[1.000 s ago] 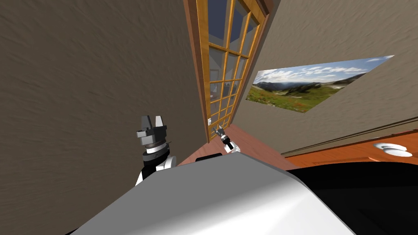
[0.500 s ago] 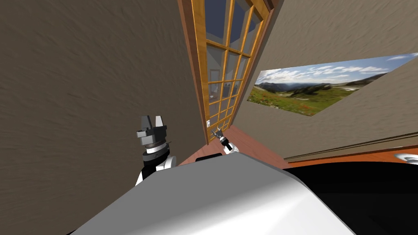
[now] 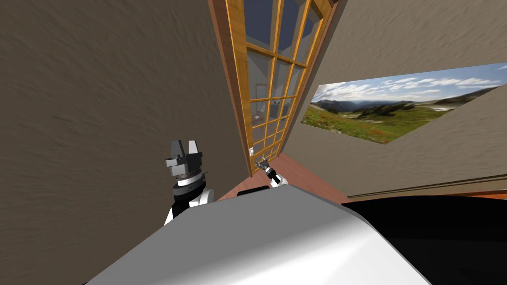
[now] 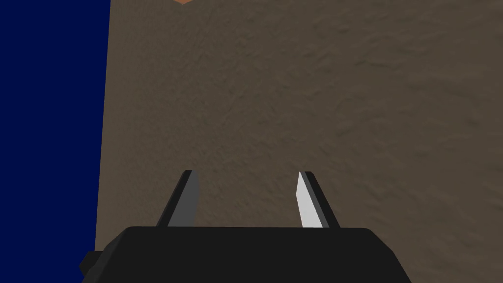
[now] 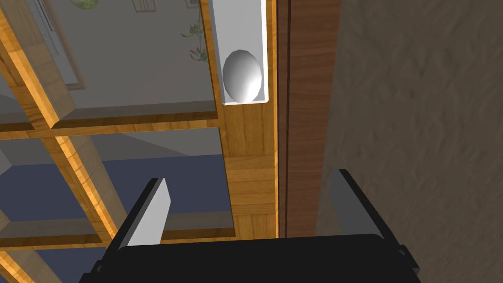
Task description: Pull the door open
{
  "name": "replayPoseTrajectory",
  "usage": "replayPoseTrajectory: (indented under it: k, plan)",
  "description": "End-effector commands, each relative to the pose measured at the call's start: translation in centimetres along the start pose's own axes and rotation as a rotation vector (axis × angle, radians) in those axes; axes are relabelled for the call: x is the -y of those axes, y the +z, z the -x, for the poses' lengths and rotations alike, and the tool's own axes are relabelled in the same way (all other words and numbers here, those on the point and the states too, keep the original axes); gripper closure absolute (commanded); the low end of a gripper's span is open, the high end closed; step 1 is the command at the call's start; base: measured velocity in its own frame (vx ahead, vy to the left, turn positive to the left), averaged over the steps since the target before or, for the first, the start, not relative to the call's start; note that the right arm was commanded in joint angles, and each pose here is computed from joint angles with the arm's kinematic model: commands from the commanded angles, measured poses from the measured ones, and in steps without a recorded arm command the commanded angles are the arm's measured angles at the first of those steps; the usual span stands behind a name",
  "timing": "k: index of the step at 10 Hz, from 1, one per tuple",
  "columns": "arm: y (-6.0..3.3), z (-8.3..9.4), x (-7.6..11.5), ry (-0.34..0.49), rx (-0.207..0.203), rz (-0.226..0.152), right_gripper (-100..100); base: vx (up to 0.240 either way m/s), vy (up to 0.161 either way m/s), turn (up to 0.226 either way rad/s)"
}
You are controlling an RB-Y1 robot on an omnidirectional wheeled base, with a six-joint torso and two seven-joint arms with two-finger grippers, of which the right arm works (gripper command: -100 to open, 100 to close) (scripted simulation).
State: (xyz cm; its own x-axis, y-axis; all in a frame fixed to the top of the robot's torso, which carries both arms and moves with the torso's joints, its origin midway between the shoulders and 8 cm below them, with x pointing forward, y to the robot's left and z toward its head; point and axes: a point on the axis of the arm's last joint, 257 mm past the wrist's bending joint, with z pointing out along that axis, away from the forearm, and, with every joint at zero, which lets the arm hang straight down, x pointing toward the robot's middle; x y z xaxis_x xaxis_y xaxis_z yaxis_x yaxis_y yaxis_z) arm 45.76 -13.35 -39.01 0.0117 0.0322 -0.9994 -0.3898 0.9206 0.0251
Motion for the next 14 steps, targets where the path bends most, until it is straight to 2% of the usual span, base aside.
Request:
replayPoseTrajectory:
  k: [1, 2, 4, 5, 6, 7, 9, 10, 11, 12, 14]
  plan:
    - [-0.02, -0.6, -0.6, -0.016, -0.015, 0.013, -100, 0.058, -0.051, 0.013]
    - [0.09, -0.4, -0.4, -0.009, -0.009, 0.008, -100, 0.026, -0.023, 0.006]
    - [-1.75, -0.8, 2.9, -0.016, -0.017, -0.033, -100, -0.115, 0.062, 0.257]
    - [-1.75, -0.8, 2.9, -0.016, -0.017, -0.033, -100, -0.117, 0.085, 0.066]
    - [-2.94, -1.0, 4.9, -0.016, -0.019, -0.06, -100, -0.076, 0.099, 0.188]
    - [-2.29, 0.3, 5.1, -0.029, 0.01, -0.057, -100, -0.062, 0.073, 0.138]
    - [-2.94, -1.0, 4.9, -0.016, -0.019, -0.06, -100, -0.016, 0.005, -0.004]
    - [-4.04, -1.0, 6.7, -0.015, -0.02, -0.085, -100, 0.008, 0.043, 0.19]
    - [-4.72, -1.0, 7.7, -0.014, -0.019, -0.1, -100, 0.028, 0.078, 0.243]
    - [-4.72, -1.0, 7.7, -0.014, -0.019, -0.1, -100, 0.03, 0.053, 0.092]
    - [-6.52, -0.9, 10.4, -0.014, -0.017, -0.14, -100, 0.076, 0.064, 0.195]
